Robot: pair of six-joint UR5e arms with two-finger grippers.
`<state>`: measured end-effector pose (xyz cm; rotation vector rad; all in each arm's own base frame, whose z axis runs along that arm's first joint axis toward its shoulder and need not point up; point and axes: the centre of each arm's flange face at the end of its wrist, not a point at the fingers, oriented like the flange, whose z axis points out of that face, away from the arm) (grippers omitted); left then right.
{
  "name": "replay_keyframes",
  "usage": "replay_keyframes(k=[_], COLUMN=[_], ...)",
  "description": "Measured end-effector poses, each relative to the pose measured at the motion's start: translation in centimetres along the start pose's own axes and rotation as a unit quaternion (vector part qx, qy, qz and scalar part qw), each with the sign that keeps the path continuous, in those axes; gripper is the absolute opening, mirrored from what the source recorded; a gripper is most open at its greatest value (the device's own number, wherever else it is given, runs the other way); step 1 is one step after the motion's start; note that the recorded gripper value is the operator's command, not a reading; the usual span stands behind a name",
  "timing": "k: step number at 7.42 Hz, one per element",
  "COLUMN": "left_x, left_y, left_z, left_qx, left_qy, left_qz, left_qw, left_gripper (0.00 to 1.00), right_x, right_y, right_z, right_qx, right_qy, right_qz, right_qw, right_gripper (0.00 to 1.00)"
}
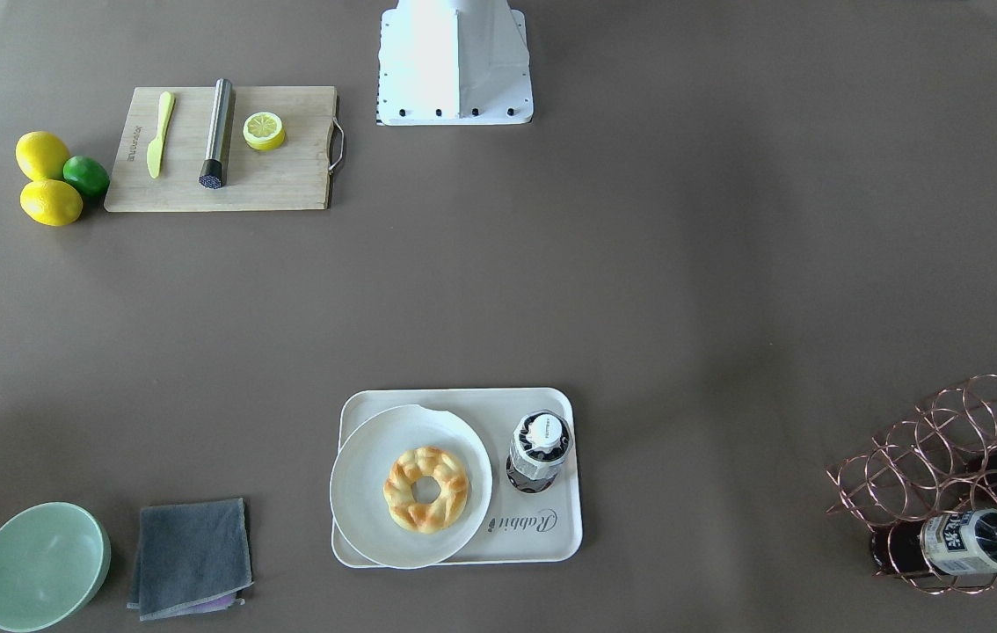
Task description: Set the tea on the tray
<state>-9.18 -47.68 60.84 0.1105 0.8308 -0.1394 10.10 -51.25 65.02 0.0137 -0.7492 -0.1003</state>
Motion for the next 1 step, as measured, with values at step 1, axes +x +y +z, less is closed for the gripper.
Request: replay_keyframes(k=[1], left_x=[0.02], left_y=[-0.04], left_z=[0.00], left_qx=[0.000], left_qy=[0.000], left_qz=[0.000], left_qw=[1.0000], left_gripper=[0.98], right_x=[-0.02], right_y=[0.00], right_z=[-0.03], right_qx=[0.001], right_qy=[-0.001], right_qz=[0.000], right_qw=[1.0000], right_gripper=[1.00])
